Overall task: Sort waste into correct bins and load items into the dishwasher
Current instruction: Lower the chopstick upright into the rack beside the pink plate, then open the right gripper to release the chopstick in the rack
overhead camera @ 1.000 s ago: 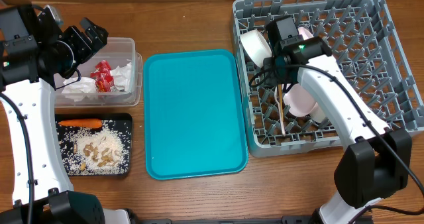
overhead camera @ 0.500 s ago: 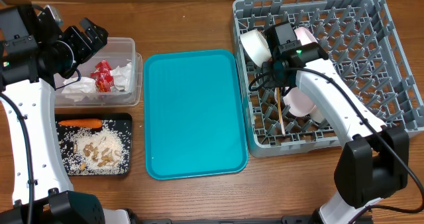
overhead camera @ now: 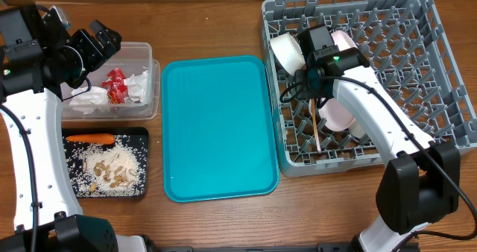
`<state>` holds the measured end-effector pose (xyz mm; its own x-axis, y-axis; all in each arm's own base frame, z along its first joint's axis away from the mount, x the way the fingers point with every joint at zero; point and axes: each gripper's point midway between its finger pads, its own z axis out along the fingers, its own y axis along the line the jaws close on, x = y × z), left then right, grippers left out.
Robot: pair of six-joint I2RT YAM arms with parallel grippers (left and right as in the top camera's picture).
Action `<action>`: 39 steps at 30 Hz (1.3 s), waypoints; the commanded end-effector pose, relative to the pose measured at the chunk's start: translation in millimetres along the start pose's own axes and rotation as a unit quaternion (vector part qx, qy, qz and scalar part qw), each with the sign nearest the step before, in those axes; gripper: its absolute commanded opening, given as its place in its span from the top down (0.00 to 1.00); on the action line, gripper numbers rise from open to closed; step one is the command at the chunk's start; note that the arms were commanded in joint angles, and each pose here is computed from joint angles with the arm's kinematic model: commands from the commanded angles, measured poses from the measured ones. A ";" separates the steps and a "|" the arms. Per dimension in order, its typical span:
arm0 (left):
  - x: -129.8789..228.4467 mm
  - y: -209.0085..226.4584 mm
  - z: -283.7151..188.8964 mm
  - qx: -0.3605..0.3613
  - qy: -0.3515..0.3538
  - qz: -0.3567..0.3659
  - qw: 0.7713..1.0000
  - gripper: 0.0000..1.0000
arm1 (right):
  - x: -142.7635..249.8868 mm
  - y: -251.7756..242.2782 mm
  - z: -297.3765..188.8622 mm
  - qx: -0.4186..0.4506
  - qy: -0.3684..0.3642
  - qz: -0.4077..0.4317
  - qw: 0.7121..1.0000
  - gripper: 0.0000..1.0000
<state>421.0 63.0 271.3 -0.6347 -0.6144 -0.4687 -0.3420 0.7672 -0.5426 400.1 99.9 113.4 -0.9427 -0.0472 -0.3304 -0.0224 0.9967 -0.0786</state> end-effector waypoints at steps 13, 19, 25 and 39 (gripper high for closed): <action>-6.1 -9.4 -10.9 0.014 -0.013 0.002 1.000 0.00 | -1.4 -1.7 -5.3 0.000 -0.007 0.002 1.000 0.77; -6.1 -9.0 -10.0 0.013 -0.012 0.001 1.000 0.00 | 0.3 -2.1 -5.2 0.001 -0.004 0.001 1.000 0.75; -6.0 -8.6 -9.1 0.013 -0.011 0.001 1.000 0.00 | -5.6 -2.3 -16.9 -0.002 -0.013 0.003 1.000 0.95; -5.9 -7.8 -8.5 0.012 -0.011 0.000 1.000 0.00 | -27.3 -5.6 -78.5 -0.026 -0.082 0.020 0.996 0.00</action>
<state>420.9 62.8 271.2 -0.6351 -0.6142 -0.4684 -0.3419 0.7673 -0.5426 399.1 100.5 186.9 -0.8858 -0.0232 -0.4634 -0.0117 0.9995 -0.0276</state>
